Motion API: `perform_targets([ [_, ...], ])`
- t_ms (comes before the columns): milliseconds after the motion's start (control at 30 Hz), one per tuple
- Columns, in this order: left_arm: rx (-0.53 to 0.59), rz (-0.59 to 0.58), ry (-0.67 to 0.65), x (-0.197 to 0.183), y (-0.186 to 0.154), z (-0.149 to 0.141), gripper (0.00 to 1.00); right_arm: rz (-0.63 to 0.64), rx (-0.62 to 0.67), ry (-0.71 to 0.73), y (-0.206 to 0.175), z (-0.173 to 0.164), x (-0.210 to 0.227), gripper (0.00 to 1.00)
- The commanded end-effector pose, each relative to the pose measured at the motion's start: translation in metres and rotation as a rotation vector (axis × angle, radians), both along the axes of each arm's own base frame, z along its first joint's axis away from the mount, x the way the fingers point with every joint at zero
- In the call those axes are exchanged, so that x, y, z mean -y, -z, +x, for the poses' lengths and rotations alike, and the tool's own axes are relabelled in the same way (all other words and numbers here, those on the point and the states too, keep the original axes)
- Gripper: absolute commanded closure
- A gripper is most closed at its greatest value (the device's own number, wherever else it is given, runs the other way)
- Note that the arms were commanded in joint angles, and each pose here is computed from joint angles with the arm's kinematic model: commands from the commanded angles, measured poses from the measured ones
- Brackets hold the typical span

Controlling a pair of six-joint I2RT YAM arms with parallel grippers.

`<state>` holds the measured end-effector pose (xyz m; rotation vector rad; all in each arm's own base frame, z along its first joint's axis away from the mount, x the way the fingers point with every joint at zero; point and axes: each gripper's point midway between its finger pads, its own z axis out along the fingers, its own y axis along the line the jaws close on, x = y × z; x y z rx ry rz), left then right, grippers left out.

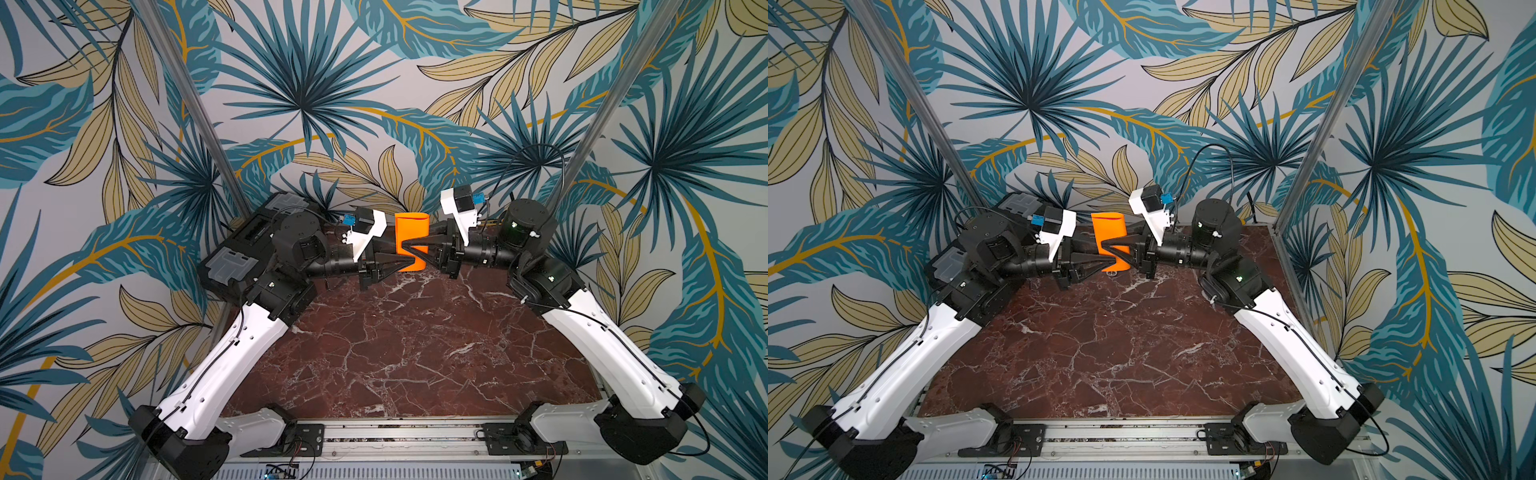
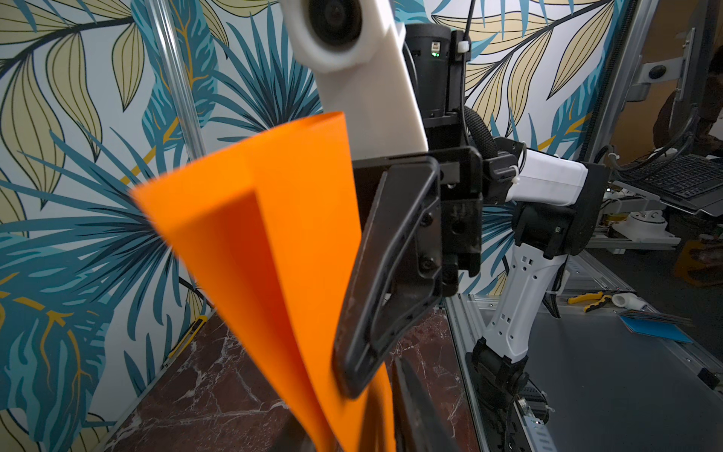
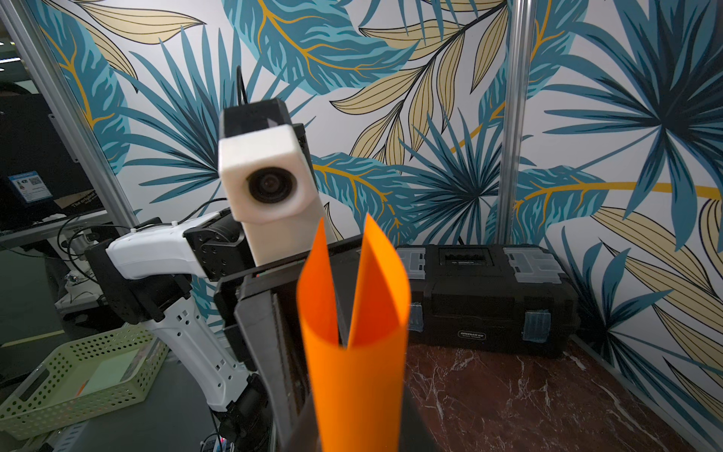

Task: Fold the square paper along the opposite sides
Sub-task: Fold the paper.

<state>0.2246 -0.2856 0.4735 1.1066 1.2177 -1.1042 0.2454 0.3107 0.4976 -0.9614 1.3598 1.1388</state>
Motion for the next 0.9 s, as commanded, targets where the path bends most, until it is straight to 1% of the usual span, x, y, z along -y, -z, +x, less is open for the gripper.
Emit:
perform_targets([
  [0, 0.063, -0.026, -0.004, -0.0075, -0.0215, -0.0110, 0.70, 0.002, 0.020, -0.005, -0.0037, -0.0016, -0.0006, 0.78],
  [867, 0.064, -0.024, -0.004, -0.0076, -0.0204, -0.0106, 0.70, 0.003, 0.002, -0.017, -0.0003, 0.0014, -0.0047, 0.77],
])
